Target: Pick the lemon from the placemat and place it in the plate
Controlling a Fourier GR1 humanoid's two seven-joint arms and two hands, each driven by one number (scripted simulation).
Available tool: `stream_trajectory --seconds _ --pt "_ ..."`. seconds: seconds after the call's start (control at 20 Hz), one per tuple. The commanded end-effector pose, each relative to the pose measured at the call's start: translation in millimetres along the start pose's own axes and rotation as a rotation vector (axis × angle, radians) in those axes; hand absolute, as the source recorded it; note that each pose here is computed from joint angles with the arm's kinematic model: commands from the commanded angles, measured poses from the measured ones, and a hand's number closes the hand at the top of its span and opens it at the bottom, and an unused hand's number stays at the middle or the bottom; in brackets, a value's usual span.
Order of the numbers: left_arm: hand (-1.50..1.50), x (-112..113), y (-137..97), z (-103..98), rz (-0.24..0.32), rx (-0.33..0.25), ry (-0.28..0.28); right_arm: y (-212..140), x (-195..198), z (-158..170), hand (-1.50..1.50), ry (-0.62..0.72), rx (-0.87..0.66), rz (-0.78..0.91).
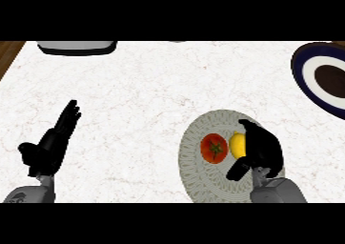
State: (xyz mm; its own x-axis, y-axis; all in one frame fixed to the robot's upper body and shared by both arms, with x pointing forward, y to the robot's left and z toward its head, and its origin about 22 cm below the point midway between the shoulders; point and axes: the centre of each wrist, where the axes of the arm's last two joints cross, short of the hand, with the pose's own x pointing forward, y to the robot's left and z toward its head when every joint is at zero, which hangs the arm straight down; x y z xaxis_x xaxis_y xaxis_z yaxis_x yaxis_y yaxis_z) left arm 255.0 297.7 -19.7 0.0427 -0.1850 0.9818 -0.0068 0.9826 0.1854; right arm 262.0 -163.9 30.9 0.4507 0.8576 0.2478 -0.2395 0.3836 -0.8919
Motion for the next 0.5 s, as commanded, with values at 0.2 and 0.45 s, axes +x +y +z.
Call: stream_trajectory --seconds 0.2,0.45 --pt "0.00 6.8 4.5 2.4 -0.002 -0.003 0.009 29.1 -12.3 -12.3 1.50 -0.090 0.045 0.026" --pt "0.00 1.6 16.2 9.2 0.000 0.030 0.001 -27.1 -126.5 -21.2 1.50 -0.059 -0.069 -0.052"
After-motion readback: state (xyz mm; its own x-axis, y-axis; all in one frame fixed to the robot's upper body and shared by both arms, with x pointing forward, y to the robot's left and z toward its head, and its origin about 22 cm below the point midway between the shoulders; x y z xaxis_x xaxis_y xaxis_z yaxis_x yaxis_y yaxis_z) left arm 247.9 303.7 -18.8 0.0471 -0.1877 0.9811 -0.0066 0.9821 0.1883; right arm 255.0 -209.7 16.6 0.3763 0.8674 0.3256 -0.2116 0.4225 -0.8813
